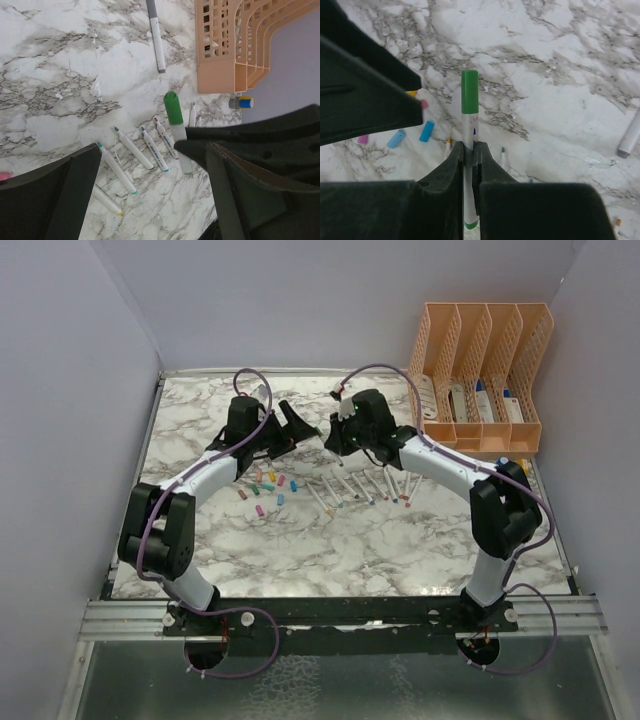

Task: Open the pen caps

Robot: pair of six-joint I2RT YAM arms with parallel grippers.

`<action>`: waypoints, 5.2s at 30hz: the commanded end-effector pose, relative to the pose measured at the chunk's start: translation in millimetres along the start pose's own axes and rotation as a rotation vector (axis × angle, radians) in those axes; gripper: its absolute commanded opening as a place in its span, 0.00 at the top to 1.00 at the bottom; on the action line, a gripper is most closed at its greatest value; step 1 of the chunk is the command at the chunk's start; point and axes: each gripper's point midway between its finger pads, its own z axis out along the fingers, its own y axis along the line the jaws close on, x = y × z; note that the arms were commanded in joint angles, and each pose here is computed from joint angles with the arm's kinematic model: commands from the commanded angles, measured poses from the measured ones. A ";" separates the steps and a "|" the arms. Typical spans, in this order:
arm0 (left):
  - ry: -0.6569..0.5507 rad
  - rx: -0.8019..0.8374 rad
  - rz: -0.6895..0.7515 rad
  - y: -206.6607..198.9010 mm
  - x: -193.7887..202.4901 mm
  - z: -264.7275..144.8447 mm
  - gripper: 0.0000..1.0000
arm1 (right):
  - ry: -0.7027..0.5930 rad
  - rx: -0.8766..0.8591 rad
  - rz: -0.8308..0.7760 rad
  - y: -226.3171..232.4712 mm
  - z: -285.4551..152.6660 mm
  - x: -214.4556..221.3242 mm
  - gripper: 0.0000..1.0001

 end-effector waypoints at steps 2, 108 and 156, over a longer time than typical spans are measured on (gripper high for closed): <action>-0.027 0.077 -0.009 -22.0 -9.7 7.2 0.14 | -0.033 -0.112 -0.044 40.5 -12.9 -6.8 0.99; -0.035 -0.230 0.064 60.1 -20.4 -21.4 1.00 | 0.093 0.117 0.007 17.7 -56.0 69.7 0.99; 0.092 -0.441 0.086 126.3 54.4 -77.2 0.61 | 0.264 0.126 -0.094 -2.8 14.5 103.7 0.99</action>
